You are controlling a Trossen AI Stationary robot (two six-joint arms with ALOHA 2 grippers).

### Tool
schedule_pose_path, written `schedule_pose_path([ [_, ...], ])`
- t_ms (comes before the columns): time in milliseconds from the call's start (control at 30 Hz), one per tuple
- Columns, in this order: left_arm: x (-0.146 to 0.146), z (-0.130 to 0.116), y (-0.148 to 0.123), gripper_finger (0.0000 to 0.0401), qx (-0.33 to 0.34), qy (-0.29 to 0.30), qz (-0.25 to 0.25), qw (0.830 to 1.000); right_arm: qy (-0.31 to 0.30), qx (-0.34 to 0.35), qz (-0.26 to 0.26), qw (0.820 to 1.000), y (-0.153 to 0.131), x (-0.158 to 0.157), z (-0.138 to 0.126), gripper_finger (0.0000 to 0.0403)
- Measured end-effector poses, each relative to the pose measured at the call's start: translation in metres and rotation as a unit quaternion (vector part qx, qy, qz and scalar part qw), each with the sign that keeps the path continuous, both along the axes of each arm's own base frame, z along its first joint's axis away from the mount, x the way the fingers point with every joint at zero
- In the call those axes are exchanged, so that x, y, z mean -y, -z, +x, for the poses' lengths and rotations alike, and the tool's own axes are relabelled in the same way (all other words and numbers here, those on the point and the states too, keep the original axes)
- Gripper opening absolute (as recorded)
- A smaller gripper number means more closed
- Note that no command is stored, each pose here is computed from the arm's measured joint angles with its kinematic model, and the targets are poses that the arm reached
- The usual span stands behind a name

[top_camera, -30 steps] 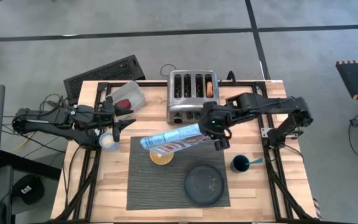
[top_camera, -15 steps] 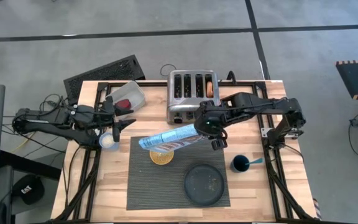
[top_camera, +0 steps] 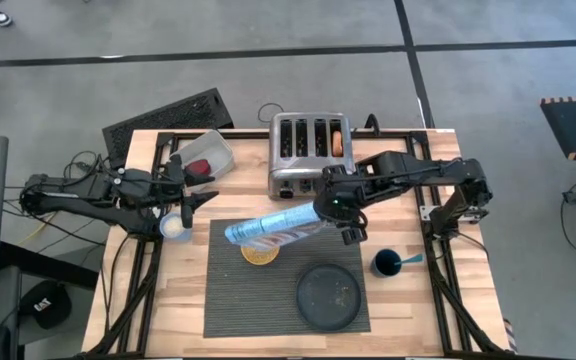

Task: Arrange a breakfast setting
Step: Pour the cereal from the blue cereal box into the yellow bowl

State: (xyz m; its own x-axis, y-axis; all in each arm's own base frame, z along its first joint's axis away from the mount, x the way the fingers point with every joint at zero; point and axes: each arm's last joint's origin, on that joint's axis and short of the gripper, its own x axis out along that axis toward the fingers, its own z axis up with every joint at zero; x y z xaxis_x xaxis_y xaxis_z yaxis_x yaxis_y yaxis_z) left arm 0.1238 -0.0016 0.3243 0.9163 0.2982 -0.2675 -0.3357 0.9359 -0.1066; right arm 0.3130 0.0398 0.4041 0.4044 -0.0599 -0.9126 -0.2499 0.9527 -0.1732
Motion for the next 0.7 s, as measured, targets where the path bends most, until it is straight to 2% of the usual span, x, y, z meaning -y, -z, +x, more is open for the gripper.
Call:
schedule_pose_path([
  [133,0.0,0.0,0.0,0.0187,0.0,0.0,0.0,1.0,0.003,0.003,-0.014,1.0,-0.0002,0.0002,0.0004,0.0166],
  [267,0.0,0.0,0.0,0.0187,0.0,0.0,0.0,1.0,-0.01,-0.005,0.018,1.0,0.0004,-0.0007,-0.0005,0.0166],
  [400,0.0,0.0,0.0,0.0187,0.0,0.0,0.0,1.0,0.006,0.003,-0.016,1.0,-0.0001,0.0015,0.0004,0.0166],
  [700,0.0,0.0,0.0,0.0187,0.0,0.0,0.0,1.0,-0.001,0.0,0.001,1.0,0.0002,-0.0003,0.0003,0.0166],
])
